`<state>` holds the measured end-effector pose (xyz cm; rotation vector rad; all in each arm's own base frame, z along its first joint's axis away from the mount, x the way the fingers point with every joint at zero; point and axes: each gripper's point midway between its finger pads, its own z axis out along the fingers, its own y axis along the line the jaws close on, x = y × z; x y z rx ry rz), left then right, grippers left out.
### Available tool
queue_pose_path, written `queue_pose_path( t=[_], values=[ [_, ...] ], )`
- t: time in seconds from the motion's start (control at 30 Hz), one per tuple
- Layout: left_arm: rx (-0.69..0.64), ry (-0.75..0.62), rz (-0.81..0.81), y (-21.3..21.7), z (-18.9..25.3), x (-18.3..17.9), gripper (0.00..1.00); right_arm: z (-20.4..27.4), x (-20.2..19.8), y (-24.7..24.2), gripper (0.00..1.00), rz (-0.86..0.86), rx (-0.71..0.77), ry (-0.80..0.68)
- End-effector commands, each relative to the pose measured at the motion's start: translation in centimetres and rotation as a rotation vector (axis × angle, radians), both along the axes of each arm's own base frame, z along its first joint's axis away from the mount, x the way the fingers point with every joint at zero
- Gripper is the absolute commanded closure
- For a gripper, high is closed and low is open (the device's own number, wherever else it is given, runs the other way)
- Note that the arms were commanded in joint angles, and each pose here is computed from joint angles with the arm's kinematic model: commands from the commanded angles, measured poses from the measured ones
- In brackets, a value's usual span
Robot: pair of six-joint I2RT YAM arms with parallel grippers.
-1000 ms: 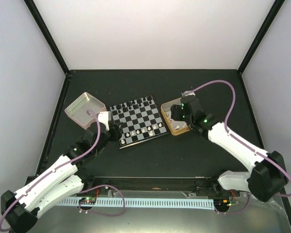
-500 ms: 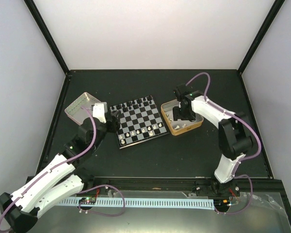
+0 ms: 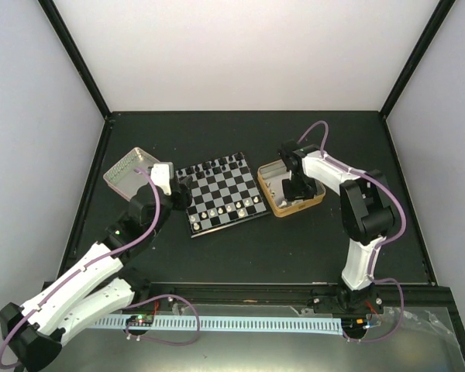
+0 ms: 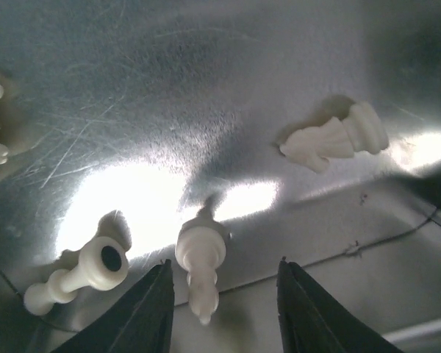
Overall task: Set up the chess pieces on the board
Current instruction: Pick up the chess piece from the storage box.
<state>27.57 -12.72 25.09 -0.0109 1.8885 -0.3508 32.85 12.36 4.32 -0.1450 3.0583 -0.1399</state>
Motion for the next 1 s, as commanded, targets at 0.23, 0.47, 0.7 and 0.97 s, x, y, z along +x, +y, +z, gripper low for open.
queue_pose_path(
  t=[0.23, 0.47, 0.7, 0.97],
  values=[
    [-0.002, -0.033, 0.033, 0.7, 1.3, 0.3, 0.33, 0.3, 0.8, 0.2, 0.93, 0.011, -0.001, -0.005],
    [-0.003, -0.032, 0.034, 0.7, 1.4, 0.4, 0.33, 3.6, 3.1, 0.8, 0.96, -0.013, 0.038, -0.141],
    [-0.002, -0.029, 0.035, 0.7, 1.2, 0.4, 0.33, 4.8, 3.8, 1.8, 0.96, -0.012, 0.090, -0.175],
    [-0.016, -0.034, 0.029, 0.6, 1.5, 0.3, 0.33, 7.8, 2.9, 3.9, 0.96, 0.007, 0.215, -0.197]
  ],
)
